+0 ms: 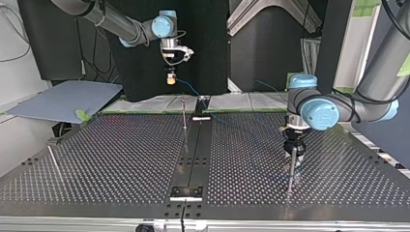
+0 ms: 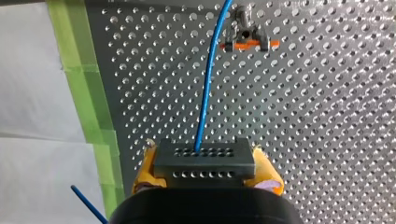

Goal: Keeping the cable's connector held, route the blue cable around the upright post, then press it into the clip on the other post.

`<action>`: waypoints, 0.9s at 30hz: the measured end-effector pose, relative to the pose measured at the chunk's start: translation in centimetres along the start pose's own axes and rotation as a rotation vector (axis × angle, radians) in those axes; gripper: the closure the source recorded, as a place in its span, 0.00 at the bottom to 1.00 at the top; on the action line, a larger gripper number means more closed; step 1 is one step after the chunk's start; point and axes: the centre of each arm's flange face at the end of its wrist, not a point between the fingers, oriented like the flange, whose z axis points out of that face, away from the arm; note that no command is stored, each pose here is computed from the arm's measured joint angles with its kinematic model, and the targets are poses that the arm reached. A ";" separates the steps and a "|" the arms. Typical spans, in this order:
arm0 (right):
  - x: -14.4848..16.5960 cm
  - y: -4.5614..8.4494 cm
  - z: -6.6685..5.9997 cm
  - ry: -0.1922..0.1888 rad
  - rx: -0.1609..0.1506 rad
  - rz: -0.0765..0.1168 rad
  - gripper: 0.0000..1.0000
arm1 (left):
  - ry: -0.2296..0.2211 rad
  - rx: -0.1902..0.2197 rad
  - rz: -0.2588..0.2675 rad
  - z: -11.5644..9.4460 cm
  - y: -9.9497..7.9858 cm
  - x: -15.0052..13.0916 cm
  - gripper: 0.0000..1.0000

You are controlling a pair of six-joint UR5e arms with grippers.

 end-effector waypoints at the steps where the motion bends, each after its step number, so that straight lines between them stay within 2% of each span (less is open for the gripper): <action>1: -0.1 0.1 -0.3 0.000 -0.001 0.002 1.00 | 0.000 0.000 0.000 0.0 0.0 0.0 0.07; 7: -0.9 1.5 -2.1 0.000 -0.019 0.009 1.00 | 0.004 0.003 0.000 -0.1 -0.2 0.1 0.07; 13: -1.8 3.6 -3.8 -0.008 -0.046 0.016 1.00 | 0.009 -0.005 0.001 -0.2 -0.3 0.2 0.07; 16: -2.1 4.4 -4.6 -0.015 -0.052 0.029 1.00 | 0.010 -0.006 0.001 -0.2 -0.3 0.3 0.07; 23: -2.7 6.8 -6.1 -0.032 -0.050 0.072 1.00 | 0.015 -0.007 0.001 -0.3 -0.4 0.3 0.07; 27: -2.8 8.3 -6.5 -0.043 -0.050 0.071 1.00 | 0.018 -0.008 -0.001 -0.4 -0.4 0.4 0.04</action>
